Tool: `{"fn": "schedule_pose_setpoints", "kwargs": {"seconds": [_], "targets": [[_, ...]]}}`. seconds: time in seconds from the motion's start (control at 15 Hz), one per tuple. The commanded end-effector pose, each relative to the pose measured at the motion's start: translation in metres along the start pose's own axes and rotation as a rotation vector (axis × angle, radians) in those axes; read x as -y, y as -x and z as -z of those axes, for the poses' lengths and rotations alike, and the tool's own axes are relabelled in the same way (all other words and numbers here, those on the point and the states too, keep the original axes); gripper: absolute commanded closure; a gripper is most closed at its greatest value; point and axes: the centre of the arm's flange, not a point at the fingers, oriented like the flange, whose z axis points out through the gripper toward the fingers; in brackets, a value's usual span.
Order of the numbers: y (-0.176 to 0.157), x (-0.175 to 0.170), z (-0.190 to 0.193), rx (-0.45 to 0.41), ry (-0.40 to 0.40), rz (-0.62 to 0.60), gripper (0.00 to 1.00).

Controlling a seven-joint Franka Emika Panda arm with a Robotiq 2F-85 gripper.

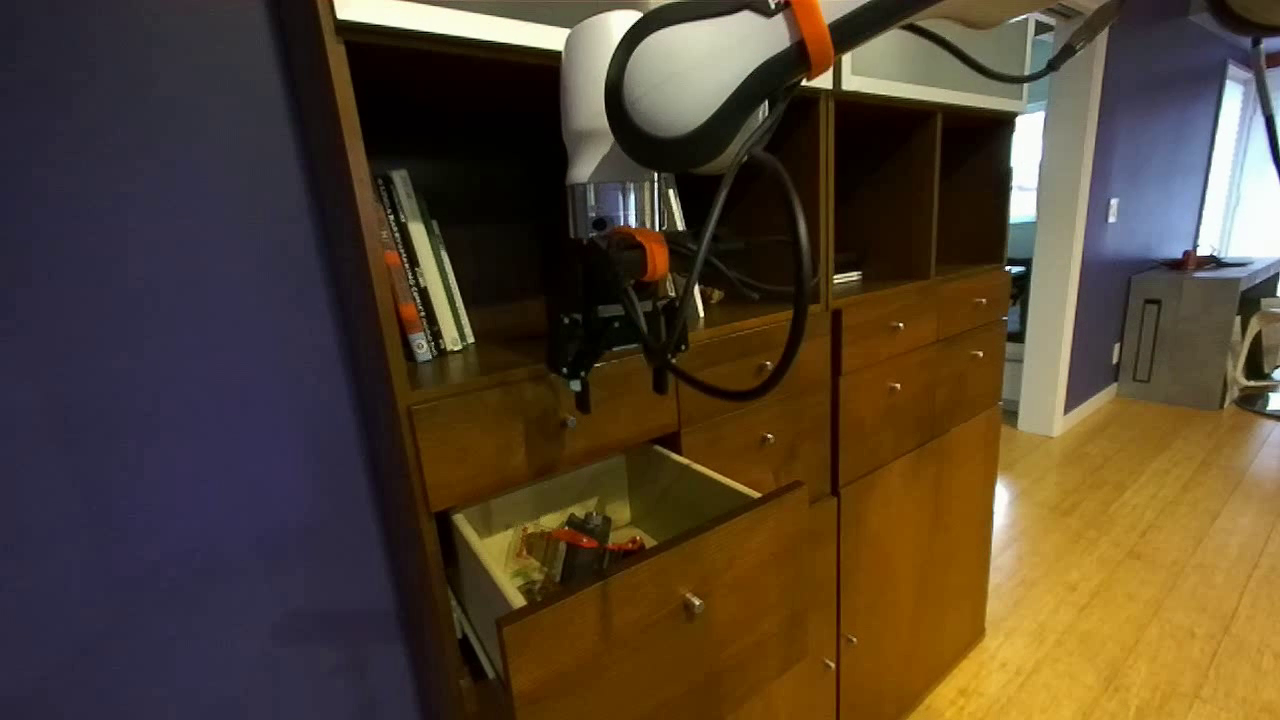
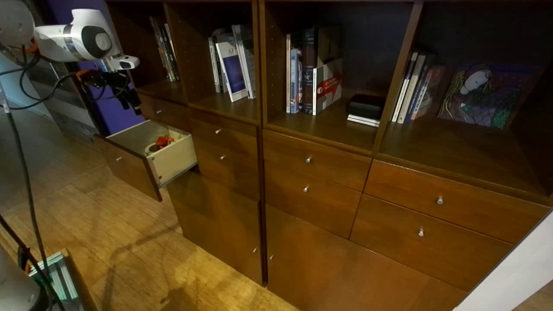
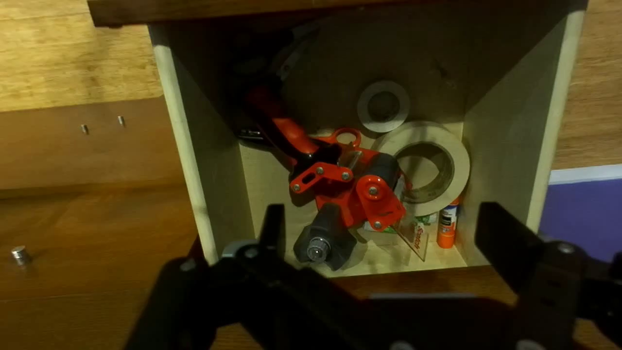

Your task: Open the far left top drawer fully

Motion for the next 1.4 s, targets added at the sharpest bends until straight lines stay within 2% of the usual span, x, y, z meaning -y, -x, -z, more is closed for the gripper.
{"fn": "schedule_pose_setpoints", "kwargs": {"seconds": [0.0, 0.27, 0.53, 0.6, 0.67, 0.8, 1.07, 1.2, 1.27, 1.33], "targets": [[-0.026, 0.032, -0.010, -0.070, 0.012, -0.010, 0.00], [-0.041, 0.037, -0.023, -0.138, 0.031, -0.014, 0.00], [-0.053, 0.037, -0.031, -0.170, 0.010, -0.027, 0.01], [-0.055, 0.036, -0.032, -0.176, 0.004, -0.032, 0.07], [-0.057, 0.035, -0.033, -0.176, -0.004, -0.035, 0.26], [-0.059, 0.032, -0.037, -0.184, -0.011, -0.037, 0.35], [-0.062, 0.029, -0.043, -0.202, -0.013, -0.041, 0.64], [-0.064, 0.029, -0.045, -0.223, -0.014, -0.038, 0.61], [-0.064, 0.029, -0.046, -0.230, -0.015, -0.037, 0.68], [-0.066, 0.028, -0.047, -0.240, -0.010, -0.035, 0.64]]}}
